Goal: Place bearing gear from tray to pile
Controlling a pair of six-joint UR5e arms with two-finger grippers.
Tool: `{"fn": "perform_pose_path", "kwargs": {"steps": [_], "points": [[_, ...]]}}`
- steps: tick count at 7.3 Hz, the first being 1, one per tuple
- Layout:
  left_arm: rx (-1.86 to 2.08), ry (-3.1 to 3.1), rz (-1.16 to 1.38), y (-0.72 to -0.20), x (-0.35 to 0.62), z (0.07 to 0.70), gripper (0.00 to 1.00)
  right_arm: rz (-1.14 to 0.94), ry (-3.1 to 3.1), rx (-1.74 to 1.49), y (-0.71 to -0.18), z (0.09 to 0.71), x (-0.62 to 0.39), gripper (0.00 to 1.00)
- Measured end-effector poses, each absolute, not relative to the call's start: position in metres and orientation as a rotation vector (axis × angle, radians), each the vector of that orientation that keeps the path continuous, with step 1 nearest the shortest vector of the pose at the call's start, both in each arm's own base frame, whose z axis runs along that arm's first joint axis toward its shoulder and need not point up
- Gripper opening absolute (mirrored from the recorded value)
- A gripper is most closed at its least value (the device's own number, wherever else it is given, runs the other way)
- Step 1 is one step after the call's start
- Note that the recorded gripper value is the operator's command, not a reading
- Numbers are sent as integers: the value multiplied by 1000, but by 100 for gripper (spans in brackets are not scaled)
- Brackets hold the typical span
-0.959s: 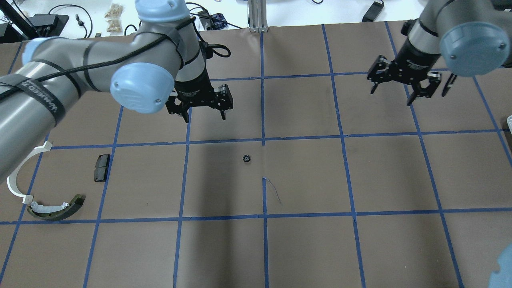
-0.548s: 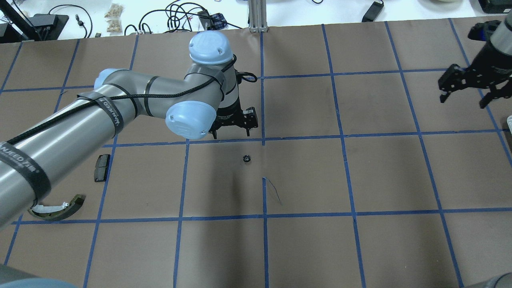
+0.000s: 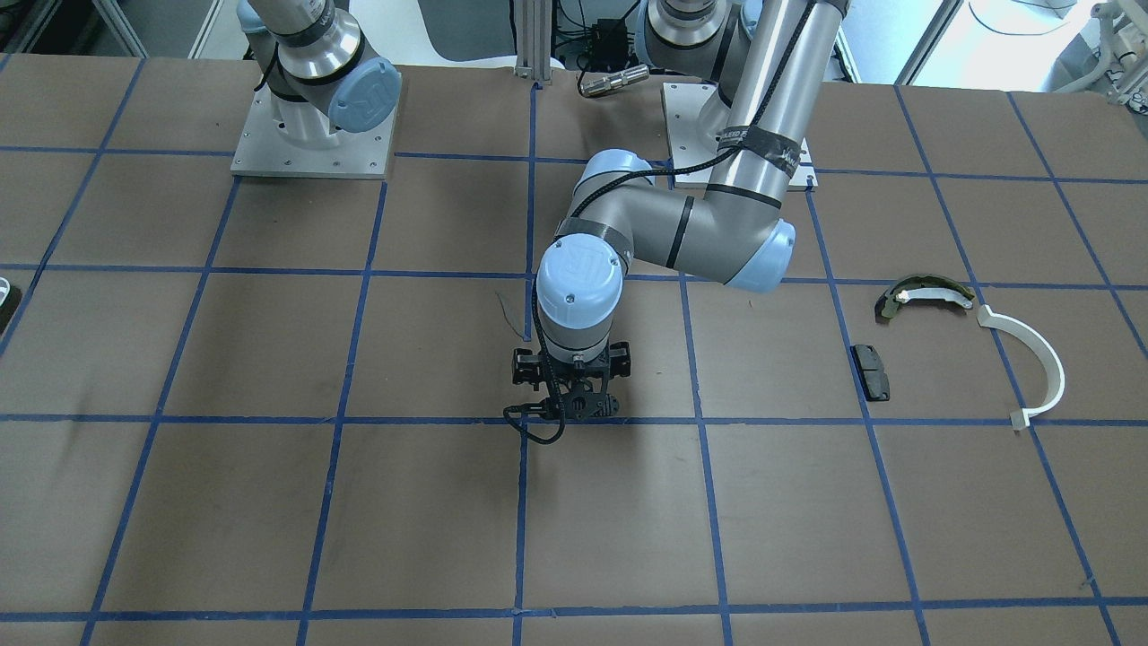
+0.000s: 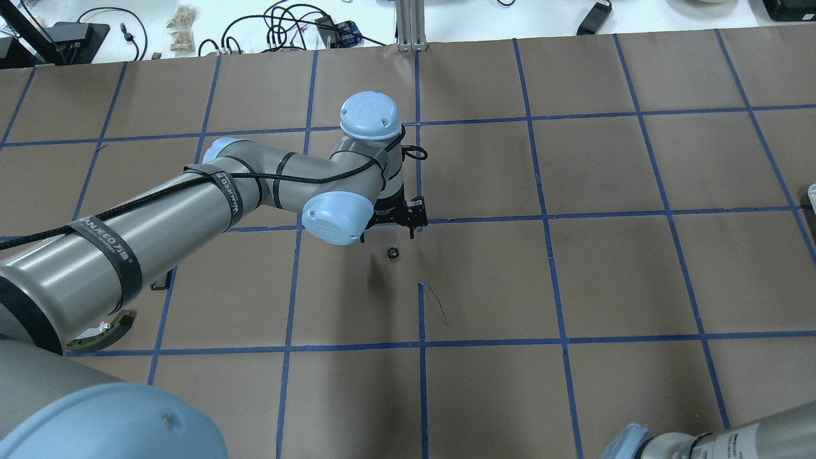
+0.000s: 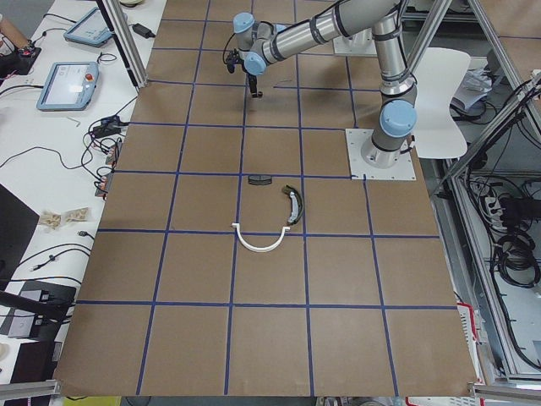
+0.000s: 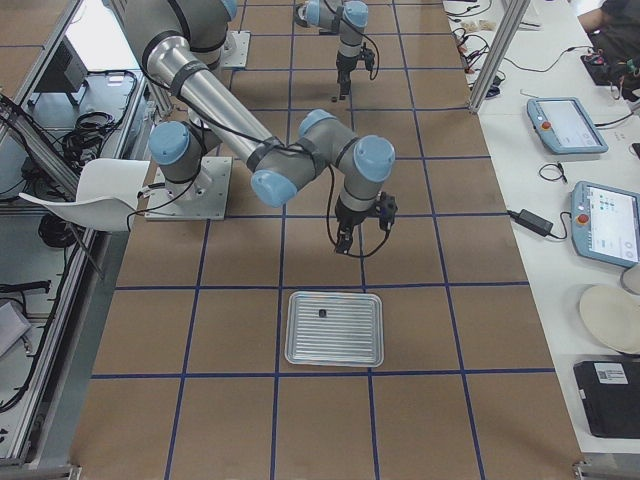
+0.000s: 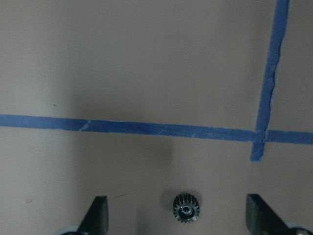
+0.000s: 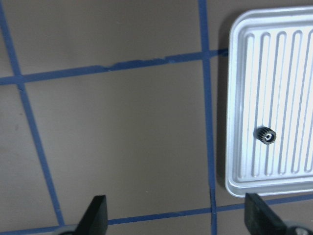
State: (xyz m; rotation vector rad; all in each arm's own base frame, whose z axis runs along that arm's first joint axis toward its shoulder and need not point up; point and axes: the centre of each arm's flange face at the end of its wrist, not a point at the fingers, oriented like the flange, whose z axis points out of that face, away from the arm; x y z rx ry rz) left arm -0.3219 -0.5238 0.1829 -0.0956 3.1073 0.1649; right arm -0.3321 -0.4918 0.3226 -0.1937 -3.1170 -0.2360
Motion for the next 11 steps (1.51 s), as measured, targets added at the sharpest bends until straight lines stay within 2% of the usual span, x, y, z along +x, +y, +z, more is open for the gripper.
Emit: {"fn": "perform_pose_path", "kwargs": {"steps": [1,2,3,4,5,6,9,11], "points": [[-87,3114,148,-518,-324,176,97,-223,-3115,-196,-487,301,-363,100],[-87,3124,118,-514,-325,170,86,-215,-3115,-201,-486,277,-385,99],[-89,3129,101,-508,-324,164,60,-204,-3110,-206,-488,253,-400,93],[-88,3129,96,-504,-324,161,11,-192,-3104,-211,-489,234,-410,81],[-84,3128,90,-503,-324,162,0,-192,-3105,-221,-488,221,-417,72],[-82,3126,88,-502,-324,162,0,-198,-3108,-228,-487,213,-421,67],[-77,3127,76,-503,-323,166,0,-221,-3114,-246,-482,201,-427,67],[-69,3139,21,-505,-324,190,0,-241,-3126,-252,-481,189,-430,66]]}}
